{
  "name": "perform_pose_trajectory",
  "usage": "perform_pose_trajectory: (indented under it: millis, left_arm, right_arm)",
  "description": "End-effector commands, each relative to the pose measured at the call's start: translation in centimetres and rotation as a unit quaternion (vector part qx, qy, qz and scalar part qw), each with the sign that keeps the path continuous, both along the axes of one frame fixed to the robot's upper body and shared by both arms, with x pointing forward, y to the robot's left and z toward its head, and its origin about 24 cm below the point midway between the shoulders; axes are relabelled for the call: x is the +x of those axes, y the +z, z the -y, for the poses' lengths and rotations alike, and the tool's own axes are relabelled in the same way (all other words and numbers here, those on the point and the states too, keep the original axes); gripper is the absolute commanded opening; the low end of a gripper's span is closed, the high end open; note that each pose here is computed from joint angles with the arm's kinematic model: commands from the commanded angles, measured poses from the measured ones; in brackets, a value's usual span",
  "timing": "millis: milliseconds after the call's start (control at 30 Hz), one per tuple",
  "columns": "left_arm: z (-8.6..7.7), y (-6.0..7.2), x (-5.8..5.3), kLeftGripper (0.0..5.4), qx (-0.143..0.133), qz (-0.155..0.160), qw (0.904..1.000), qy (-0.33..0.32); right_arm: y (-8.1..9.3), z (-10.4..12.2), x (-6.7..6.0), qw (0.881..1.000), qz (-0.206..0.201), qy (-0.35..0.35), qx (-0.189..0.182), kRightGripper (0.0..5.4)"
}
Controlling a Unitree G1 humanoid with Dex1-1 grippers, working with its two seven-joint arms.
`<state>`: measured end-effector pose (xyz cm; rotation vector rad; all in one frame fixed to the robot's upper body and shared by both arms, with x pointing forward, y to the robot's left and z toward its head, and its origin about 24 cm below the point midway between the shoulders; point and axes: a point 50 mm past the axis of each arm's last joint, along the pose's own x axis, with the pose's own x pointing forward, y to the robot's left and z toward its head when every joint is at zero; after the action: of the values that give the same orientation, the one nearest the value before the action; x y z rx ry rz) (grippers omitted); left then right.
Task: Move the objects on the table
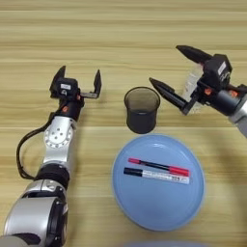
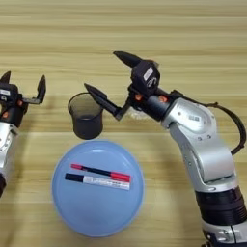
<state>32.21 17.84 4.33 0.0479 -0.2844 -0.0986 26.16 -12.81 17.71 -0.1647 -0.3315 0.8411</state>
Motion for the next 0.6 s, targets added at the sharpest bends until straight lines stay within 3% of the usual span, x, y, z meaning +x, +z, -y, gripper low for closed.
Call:
perform_pose_trajectory:
  millis: [33,167,600]
  left_arm:
    - [0.0,0.3,0.2,5.40,0.003,0.006,1.0000,-0.002]
    - [0.0,0.3,0.2,5.40,0.003,0.006,1.0000,-0.002]
    - [0.0,0.3,0.2,5.40,0.003,0.007,1.0000,-0.001]
  right_arm:
    - [0.9,0.9,1.0,0.998,0.011,-0.067,0.010,5.38]
    - [1.0,1.7,1.9,0.991,0.019,-0.129,0.009,5.38]
    - [-0.8,3.6,4.7,0.970,-0.039,-0.237,0.041,5.38]
